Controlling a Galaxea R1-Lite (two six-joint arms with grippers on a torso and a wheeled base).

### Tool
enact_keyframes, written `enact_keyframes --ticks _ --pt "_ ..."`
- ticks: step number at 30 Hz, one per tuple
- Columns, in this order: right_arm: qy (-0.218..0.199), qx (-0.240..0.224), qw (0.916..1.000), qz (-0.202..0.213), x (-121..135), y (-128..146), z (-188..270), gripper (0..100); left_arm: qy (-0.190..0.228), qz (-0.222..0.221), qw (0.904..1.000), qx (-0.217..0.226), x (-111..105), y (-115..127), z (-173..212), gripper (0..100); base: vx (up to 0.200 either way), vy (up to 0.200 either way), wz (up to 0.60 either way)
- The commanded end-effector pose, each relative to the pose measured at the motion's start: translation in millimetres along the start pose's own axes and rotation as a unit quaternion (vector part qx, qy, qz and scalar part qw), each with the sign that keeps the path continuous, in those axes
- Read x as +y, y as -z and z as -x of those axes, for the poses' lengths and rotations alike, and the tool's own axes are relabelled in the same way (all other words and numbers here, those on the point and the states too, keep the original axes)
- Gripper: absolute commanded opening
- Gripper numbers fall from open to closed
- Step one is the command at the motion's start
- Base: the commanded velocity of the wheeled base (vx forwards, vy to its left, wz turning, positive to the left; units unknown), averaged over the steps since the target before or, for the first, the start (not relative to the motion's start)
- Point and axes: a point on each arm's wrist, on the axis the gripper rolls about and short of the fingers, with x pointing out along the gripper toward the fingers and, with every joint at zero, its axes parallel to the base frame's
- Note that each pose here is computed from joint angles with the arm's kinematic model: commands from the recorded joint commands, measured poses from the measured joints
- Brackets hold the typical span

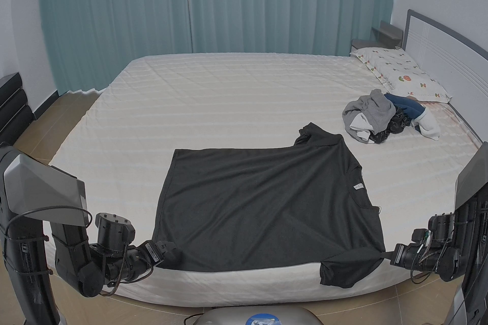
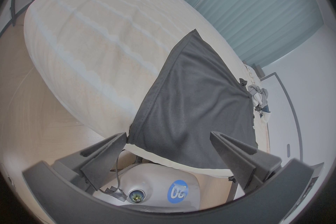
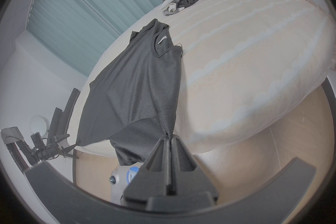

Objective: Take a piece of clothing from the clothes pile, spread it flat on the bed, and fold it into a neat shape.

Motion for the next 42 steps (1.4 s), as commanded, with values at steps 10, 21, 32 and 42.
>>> enact_keyframes --ticks 10,21,32,42 --pt "0.007 0.007 0.9999 0.007 -3.9 3.5 2.6 0 -0.034 -0.045 0.9984 -0.005 3.0 12.6 -16.5 100 0.0 0.0 0.0" --pt "0.007 0.005 0.9999 0.008 -3.4 2.8 3.1 0 -0.032 -0.058 0.9976 -0.017 -1.4 13.8 -26.0 0 0.0 0.0 0.0" --pt "0.016 0.028 0.9987 0.039 -3.3 4.9 9.9 0 -0.077 -0.076 0.9939 -0.017 11.0 20.6 -15.1 0 0.0 0.0 0.0" --pt "0.019 0.007 0.9982 0.057 -2.0 -3.2 20.0 0 -0.094 -0.093 0.9906 -0.034 11.3 18.6 -4.7 0 0.0 0.0 0.0"
